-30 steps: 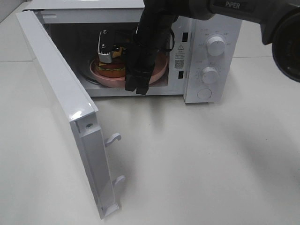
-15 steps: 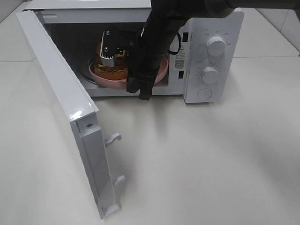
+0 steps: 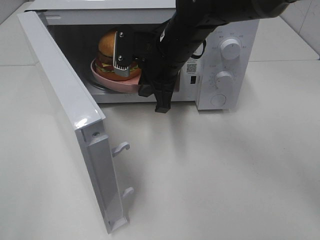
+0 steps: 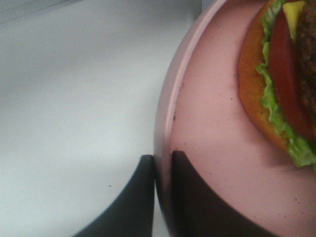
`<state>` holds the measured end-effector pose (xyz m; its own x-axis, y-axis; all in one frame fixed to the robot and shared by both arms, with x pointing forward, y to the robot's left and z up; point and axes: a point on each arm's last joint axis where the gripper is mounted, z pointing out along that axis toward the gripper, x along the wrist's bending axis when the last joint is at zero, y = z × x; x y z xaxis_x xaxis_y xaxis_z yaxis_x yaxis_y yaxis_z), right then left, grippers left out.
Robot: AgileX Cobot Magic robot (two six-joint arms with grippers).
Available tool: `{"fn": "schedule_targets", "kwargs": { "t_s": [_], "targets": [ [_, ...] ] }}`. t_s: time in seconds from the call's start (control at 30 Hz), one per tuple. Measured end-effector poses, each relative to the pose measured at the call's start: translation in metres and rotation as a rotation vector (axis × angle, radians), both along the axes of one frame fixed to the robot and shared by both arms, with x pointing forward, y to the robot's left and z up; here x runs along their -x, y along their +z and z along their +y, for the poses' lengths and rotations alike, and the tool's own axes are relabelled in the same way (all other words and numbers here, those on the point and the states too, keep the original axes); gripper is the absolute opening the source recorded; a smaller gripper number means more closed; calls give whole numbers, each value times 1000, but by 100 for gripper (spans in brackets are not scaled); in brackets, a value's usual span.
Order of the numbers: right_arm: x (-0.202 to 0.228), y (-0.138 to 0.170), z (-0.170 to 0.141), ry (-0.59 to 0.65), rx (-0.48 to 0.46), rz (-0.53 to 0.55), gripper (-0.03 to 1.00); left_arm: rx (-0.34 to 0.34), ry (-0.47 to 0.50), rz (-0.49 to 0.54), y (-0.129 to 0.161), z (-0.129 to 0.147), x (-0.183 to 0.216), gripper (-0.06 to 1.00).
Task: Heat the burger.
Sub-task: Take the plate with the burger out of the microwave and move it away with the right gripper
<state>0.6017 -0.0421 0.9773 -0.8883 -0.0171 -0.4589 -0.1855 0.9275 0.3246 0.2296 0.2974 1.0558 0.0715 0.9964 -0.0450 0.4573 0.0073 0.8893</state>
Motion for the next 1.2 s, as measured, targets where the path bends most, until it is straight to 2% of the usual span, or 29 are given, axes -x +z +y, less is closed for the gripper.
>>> {"fn": "schedule_targets", "kwargs": {
  "t_s": [0.23, 0.57, 0.93, 1.2],
  "targets": [
    [21, 5, -16, 27, 16, -62, 15, 0, 0, 0, 0, 0, 0, 99],
    [43, 17, -26, 73, 33, -99, 15, 0, 0, 0, 0, 0, 0, 99],
    [59, 29, -21, 112, 25, -126, 15, 0, 0, 0, 0, 0, 0, 99],
    [73, 30, -29, 120, 32, -120, 15, 0, 0, 0, 0, 0, 0, 99]
  ]
}}
